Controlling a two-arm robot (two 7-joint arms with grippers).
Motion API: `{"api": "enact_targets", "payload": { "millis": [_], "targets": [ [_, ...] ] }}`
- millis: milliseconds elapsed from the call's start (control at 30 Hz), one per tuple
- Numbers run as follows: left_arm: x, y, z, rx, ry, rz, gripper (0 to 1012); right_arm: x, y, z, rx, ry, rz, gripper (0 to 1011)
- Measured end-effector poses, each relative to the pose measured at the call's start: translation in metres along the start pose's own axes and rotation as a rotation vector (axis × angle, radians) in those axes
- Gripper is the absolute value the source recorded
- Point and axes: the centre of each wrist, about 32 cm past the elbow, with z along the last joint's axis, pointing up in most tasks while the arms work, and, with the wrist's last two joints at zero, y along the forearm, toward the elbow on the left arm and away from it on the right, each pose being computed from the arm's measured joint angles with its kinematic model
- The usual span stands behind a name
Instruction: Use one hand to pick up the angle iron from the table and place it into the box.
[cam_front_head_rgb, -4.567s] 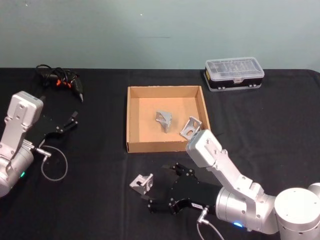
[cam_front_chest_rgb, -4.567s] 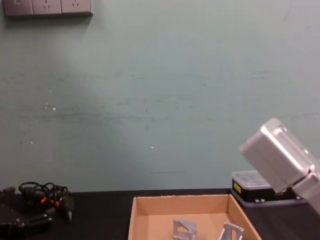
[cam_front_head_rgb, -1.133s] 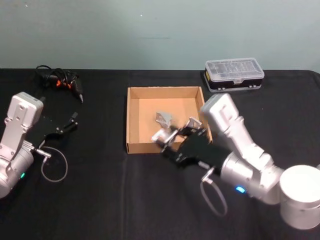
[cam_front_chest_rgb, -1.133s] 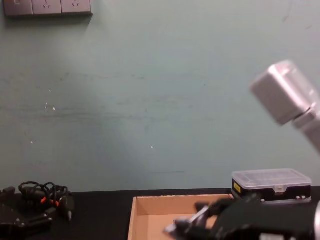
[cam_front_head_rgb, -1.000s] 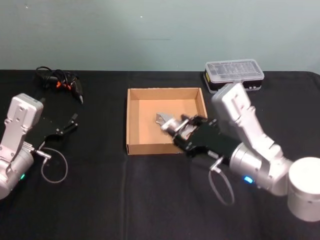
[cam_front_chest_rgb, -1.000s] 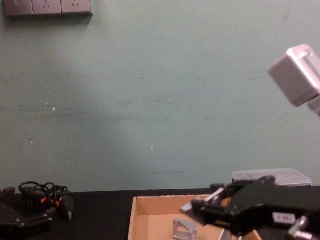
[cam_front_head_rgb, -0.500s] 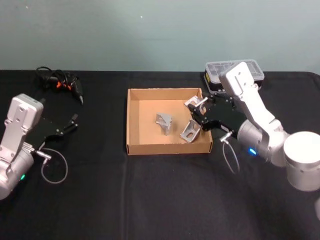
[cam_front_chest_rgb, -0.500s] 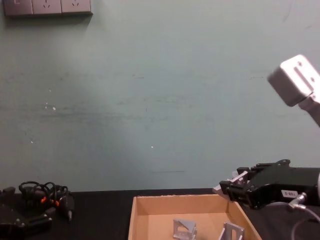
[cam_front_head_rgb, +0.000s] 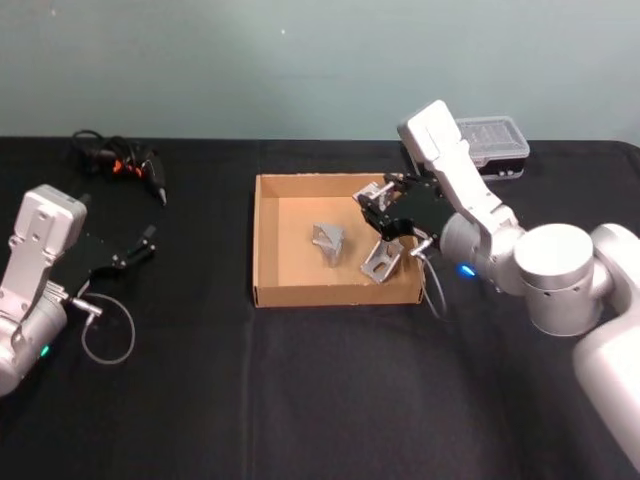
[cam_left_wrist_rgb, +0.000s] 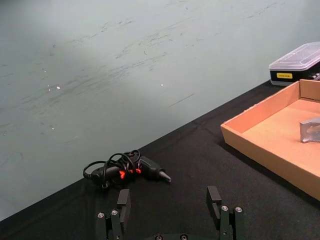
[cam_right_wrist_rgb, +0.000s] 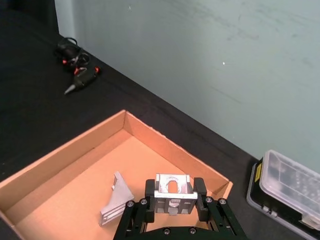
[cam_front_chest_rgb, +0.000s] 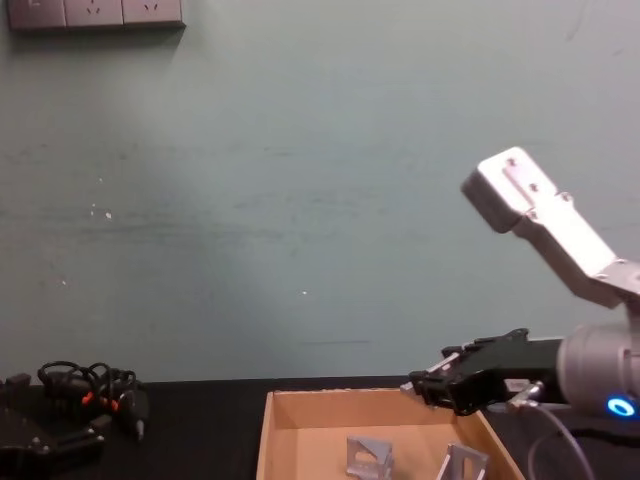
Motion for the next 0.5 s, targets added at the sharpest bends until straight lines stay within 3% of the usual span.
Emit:
{"api": "enact_targets", "payload": {
  "millis": [233,500],
  "targets": [
    [0.0000,0.0000,0.0000,0.000,0.000,0.000,1000,-0.003,0.016,0.001,-0.032,0.042,0.001,451],
    [0.0000,0.0000,0.0000,0.000,0.000,0.000,1000,-0.005,0.028,-0.001,-0.059,0.048,-0.005,451]
  ]
}}
